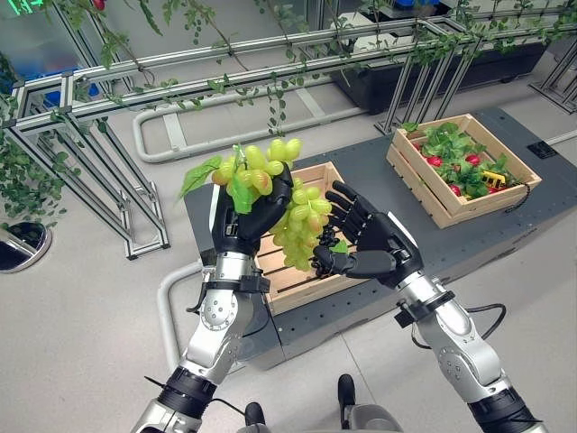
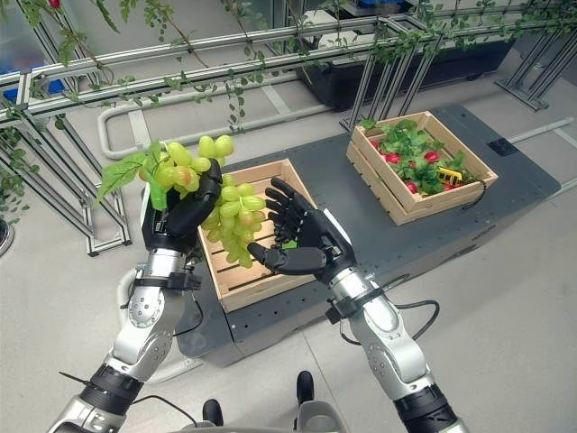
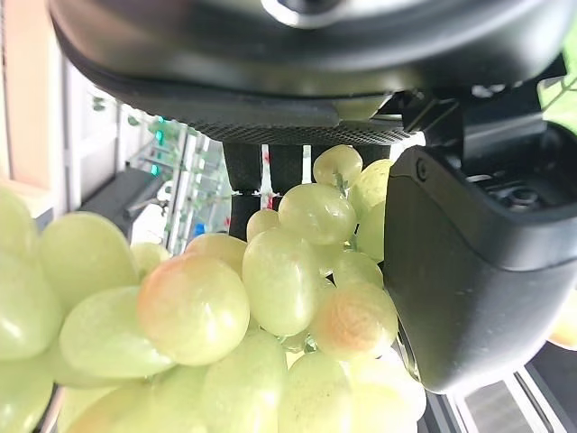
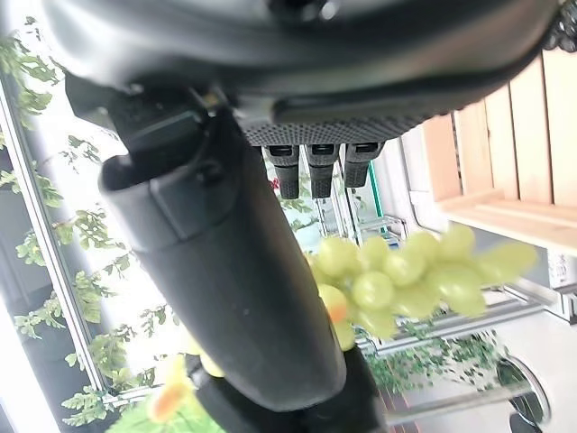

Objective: Pick up the fruits from the basket on one side to the basket on the other side

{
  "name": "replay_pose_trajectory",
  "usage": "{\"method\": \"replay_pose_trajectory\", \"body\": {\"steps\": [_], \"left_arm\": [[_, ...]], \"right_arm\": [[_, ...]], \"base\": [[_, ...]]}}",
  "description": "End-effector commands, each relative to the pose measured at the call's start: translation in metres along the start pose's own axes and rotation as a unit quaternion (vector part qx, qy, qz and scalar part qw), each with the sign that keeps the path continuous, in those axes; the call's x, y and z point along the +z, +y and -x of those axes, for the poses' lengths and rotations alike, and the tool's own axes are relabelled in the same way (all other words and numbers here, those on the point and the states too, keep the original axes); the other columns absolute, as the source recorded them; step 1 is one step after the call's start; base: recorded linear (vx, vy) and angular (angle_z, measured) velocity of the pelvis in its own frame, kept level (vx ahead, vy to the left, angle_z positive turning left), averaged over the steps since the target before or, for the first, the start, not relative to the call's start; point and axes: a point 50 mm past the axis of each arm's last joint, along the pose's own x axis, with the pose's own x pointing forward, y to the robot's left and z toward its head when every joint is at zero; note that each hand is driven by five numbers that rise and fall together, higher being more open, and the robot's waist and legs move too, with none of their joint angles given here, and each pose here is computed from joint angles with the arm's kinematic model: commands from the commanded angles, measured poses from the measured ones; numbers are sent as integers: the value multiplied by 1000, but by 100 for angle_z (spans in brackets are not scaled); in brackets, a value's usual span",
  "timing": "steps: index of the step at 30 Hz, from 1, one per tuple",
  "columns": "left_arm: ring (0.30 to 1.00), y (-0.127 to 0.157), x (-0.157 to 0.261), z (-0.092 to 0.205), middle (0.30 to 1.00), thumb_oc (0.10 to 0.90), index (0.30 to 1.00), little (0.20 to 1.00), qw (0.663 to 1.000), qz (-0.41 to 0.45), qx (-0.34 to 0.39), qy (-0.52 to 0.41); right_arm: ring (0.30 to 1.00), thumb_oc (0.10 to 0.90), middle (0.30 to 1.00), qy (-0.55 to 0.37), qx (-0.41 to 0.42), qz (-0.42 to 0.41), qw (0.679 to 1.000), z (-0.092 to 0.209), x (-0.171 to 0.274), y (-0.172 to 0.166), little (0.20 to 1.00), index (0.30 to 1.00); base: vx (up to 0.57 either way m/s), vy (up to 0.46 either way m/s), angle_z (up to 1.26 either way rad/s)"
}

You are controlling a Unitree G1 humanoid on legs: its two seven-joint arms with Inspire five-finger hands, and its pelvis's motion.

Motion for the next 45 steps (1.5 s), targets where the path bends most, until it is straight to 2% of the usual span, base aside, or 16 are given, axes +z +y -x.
{"method": "replay_pose_trajectory", "body": {"steps": [1, 11, 19, 20, 21, 22, 30, 45], "left_arm": [[300, -27, 38, -10, 300, 400, 300, 300, 990, 5, -88, -113], [300, -34, 39, -6, 300, 400, 300, 300, 986, 22, -121, -115], [300, -46, 28, 1, 300, 400, 300, 300, 982, 37, -169, -75], [300, -47, 27, 2, 300, 400, 300, 300, 982, 38, -172, -70], [300, -47, 25, 3, 300, 400, 300, 300, 981, 39, -176, -65], [300, -47, 24, 4, 300, 400, 300, 300, 981, 40, -178, -63], [300, -53, 14, 11, 300, 400, 300, 300, 976, 32, -214, -28], [300, -37, 8, 15, 300, 400, 300, 300, 985, 12, -174, -13]], "right_arm": [[900, 800, 900, -100, 53, -29, 993, -15, 34, 15, 900, 900], [900, 800, 900, -56, 70, -44, 995, -18, 18, 25, 900, 900], [900, 800, 900, -62, 61, -48, 995, -19, 17, 25, 900, 900], [686, 657, 686, -62, 63, -50, 995, -19, 17, 25, 686, 686], [385, 456, 385, -63, 63, -50, 995, -19, 17, 26, 385, 385], [300, 400, 300, -63, 62, -50, 995, -19, 17, 26, 300, 300], [300, 400, 300, -73, 40, -61, 995, -19, 18, 22, 300, 300], [300, 400, 300, -99, -4, -101, 990, -10, 19, 11, 300, 300]], "base": [[0, 0, 0], [0, 0, 0], [0, 0, 0], [0, 0, 0], [0, 0, 0], [0, 0, 0], [0, 0, 0], [-6, -23, 0]]}}
